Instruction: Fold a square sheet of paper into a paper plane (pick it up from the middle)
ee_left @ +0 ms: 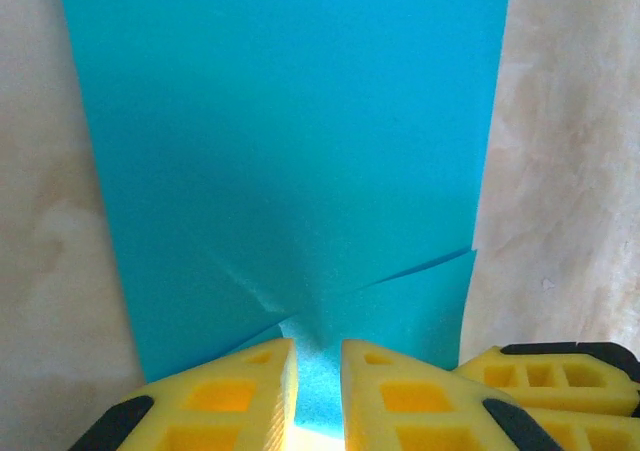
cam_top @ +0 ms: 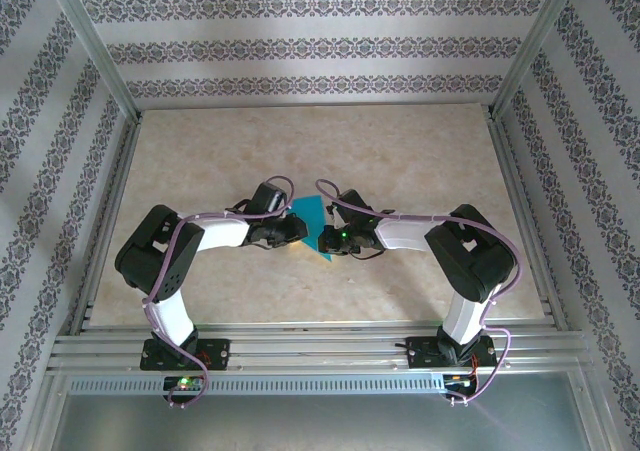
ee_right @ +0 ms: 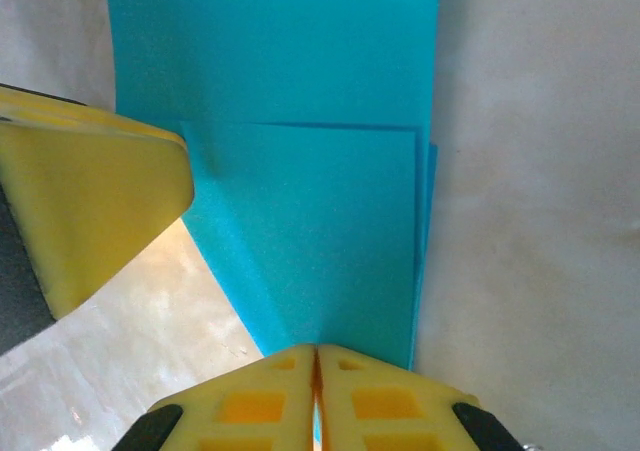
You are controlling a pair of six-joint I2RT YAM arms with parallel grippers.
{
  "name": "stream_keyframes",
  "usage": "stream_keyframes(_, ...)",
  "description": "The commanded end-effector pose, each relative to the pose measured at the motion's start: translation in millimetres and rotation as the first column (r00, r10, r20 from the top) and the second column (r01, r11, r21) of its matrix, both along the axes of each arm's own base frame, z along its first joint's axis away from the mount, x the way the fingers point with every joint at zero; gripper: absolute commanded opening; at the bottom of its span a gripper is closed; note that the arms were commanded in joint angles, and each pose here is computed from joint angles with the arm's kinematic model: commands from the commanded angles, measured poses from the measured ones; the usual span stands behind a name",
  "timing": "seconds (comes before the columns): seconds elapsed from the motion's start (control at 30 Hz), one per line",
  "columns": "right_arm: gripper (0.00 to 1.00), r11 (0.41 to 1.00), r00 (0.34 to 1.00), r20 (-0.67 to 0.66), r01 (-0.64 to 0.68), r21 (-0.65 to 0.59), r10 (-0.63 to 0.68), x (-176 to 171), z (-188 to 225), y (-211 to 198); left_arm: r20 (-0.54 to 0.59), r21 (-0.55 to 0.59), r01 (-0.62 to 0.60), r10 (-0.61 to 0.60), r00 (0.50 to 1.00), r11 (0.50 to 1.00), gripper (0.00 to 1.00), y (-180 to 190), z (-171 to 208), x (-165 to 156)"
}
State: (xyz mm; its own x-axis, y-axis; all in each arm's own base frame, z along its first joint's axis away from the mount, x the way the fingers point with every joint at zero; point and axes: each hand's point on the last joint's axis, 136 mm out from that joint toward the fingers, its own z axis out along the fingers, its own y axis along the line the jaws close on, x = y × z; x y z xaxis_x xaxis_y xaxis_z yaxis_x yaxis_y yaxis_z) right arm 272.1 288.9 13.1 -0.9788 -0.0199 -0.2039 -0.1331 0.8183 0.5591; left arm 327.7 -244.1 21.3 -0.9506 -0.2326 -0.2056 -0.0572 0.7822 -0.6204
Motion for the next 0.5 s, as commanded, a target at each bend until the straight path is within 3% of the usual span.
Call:
stream_keyframes(0.0,0.11,0.988,0.994,-0.104,-0.001,-0.152,-0.015,-23.8,-31.8,-26.3,-0.038,0.147,-0.043,0.049,0.998,0.988,0.21,40.7,-21.0,4.4)
stream_keyframes(0.3,0.12,0.992,0.996,-0.084,-0.010,-0.123,0.000,-18.8,-21.4,-21.1,0.025,0.193,-0.057,0.054,0.998,0.980,0.22,61.2,6.4,32.7)
stream_keyframes(0.47,0.14,0.999,0.998,-0.054,-0.028,-0.046,0.025,-13.1,-5.7,-7.1,0.048,0.089,-0.050,0.046,0.998,0.995,0.25,50.5,36.3,23.5)
